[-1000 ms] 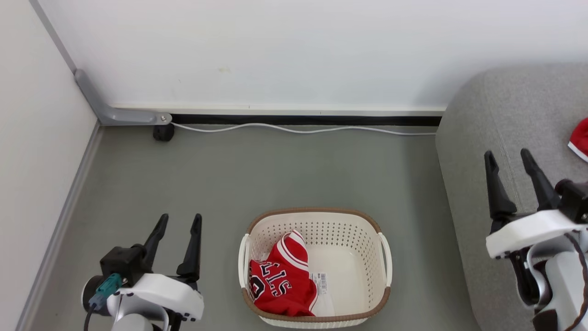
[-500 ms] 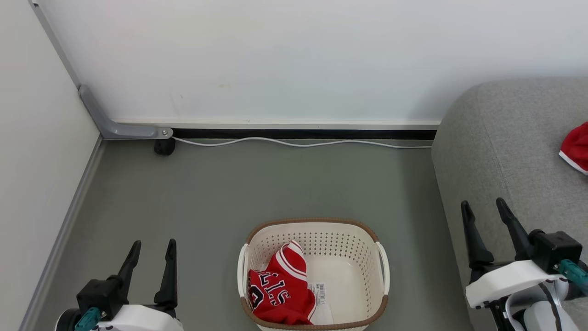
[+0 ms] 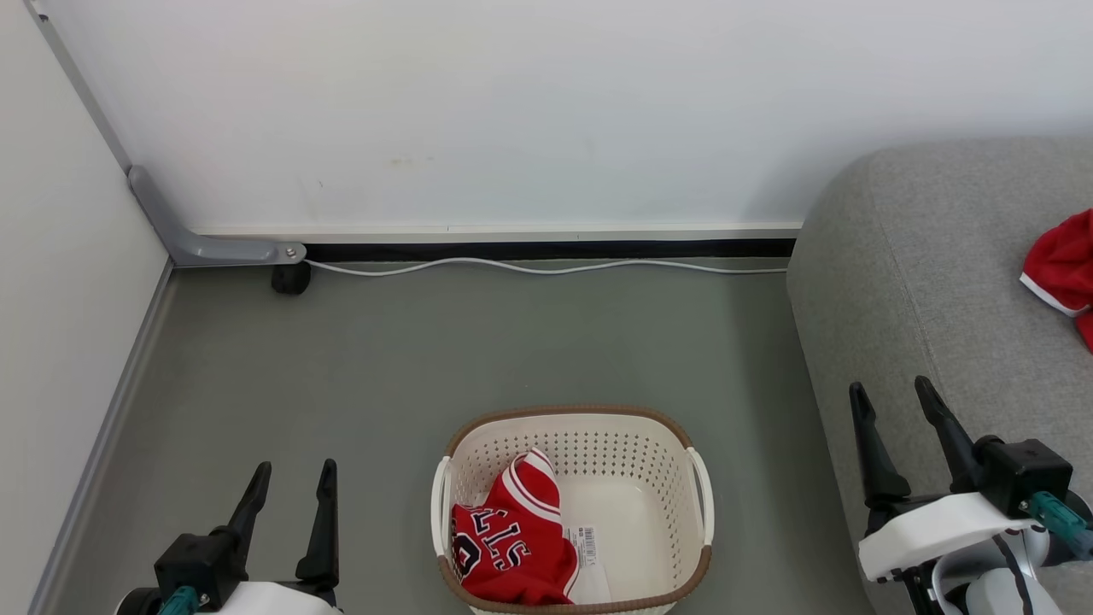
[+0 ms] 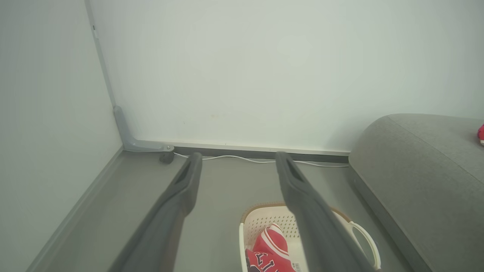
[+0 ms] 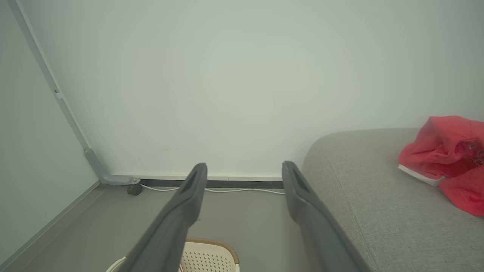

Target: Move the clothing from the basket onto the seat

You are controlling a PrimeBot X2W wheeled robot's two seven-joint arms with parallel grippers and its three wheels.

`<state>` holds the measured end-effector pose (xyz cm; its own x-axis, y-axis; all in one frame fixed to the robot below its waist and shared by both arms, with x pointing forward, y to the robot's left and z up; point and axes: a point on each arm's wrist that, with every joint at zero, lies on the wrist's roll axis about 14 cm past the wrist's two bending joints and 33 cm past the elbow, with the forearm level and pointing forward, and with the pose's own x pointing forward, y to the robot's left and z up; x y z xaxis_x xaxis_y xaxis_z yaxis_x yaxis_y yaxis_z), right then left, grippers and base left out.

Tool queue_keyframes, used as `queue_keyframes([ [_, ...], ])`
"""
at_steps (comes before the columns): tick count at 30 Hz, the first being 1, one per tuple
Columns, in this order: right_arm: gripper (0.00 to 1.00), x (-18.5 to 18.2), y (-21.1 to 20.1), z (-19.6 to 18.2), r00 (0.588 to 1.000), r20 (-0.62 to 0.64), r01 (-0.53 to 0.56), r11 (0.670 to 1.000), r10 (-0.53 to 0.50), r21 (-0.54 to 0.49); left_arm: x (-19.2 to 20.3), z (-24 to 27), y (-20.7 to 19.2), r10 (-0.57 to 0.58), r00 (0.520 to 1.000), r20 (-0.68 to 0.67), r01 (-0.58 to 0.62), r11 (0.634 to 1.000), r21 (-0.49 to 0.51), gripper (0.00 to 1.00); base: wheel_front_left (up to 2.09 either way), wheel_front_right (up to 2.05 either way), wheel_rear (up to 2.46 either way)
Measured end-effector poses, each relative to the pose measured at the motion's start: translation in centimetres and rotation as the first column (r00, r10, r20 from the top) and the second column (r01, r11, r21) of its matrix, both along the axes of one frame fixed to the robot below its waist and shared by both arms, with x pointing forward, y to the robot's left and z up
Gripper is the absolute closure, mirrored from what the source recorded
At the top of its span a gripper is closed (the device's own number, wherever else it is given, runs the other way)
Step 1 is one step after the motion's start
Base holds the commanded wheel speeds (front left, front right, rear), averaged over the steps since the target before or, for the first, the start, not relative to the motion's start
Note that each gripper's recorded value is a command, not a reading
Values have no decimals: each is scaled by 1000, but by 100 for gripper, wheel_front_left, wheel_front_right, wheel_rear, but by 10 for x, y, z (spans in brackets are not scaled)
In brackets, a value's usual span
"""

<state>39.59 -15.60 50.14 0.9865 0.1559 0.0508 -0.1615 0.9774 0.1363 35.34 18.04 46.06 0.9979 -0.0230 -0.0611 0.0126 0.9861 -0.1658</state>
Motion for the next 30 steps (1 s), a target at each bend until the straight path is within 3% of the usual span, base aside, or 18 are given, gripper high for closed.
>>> queue_keyframes([
  [18, 0, 7, -2, -15, 999, -39, 9, 1000, -9, 6, 3, -25, -26, -77, 994, -78, 76, 997, -17, 0, 0, 0, 0],
  [30, 0, 60, 5, -28, 999, -49, -20, 1000, 20, -1, 42, -70, -74, -209, 958, -195, 200, 978, -65, 0, 0, 0, 0],
])
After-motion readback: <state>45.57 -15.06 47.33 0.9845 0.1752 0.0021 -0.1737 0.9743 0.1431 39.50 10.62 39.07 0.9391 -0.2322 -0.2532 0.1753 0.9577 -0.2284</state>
